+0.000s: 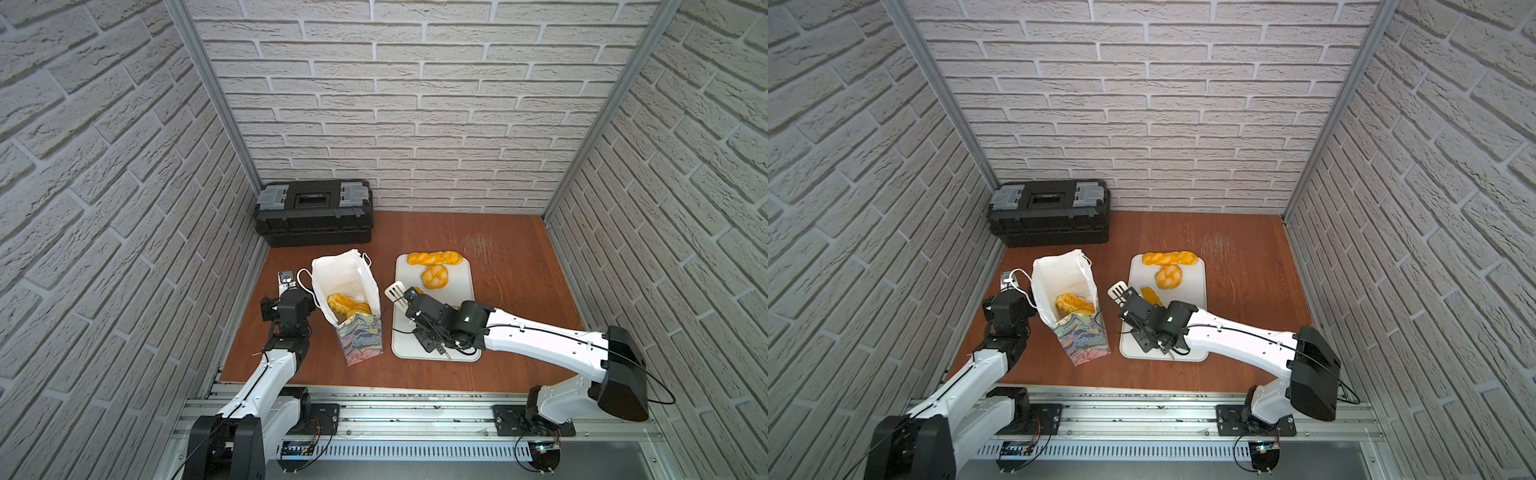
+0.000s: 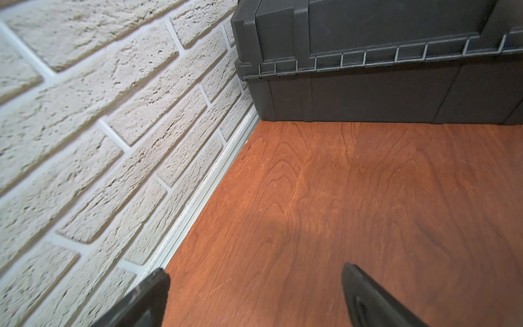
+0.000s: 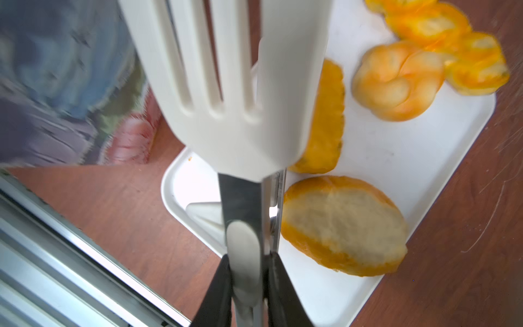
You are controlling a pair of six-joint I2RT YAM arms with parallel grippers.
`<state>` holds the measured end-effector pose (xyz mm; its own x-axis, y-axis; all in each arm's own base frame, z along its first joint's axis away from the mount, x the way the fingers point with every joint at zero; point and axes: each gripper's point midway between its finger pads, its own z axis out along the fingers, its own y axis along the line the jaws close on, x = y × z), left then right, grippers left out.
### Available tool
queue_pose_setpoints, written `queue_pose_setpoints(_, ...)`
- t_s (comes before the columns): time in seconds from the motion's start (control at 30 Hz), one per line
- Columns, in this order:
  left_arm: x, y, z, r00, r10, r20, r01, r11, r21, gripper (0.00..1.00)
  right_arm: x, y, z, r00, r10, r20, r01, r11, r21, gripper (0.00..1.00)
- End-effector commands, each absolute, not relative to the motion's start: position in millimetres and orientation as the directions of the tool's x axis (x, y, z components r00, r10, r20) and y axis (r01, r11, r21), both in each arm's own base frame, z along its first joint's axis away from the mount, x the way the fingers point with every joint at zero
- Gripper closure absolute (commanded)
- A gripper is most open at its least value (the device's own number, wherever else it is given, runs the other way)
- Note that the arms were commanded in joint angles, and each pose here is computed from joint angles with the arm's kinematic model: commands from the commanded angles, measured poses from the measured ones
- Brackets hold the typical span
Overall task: Pack bread into a paper bag
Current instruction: Pick up the clamp from the plate.
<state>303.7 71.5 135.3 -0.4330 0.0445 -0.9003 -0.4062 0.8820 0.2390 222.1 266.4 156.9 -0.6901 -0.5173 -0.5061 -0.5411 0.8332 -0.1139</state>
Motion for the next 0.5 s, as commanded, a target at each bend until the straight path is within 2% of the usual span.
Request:
queue_pose_setpoints(0.0, 306.4, 69.2, 139.2, -0.403, 0.044, -0.914, -0.406, 0.887, 0.222, 0.02, 228.6, 265.6, 210.0, -0.638, -0.462, -0.616, -0.537, 0.841, -0.075, 0.91)
queue_pose_setpoints(0.2, 306.7, 69.2, 137.9, -0.404, 0.043, -0.914, -0.406, 0.887, 0.221, 0.02, 233.5, 238.9, 238.8, -0.648, -0.315, -0.694, -0.467, 0.883, 0.036, 0.93)
queue_pose_setpoints(0.47, 308.3, 67.5, 137.1, -0.403, 0.043, -0.914, -0.400, 0.890, 0.218, 0.02, 247.0, 170.4, 206.7, -0.734, -0.163, -0.660, -0.288, 0.954, 0.084, 0.94)
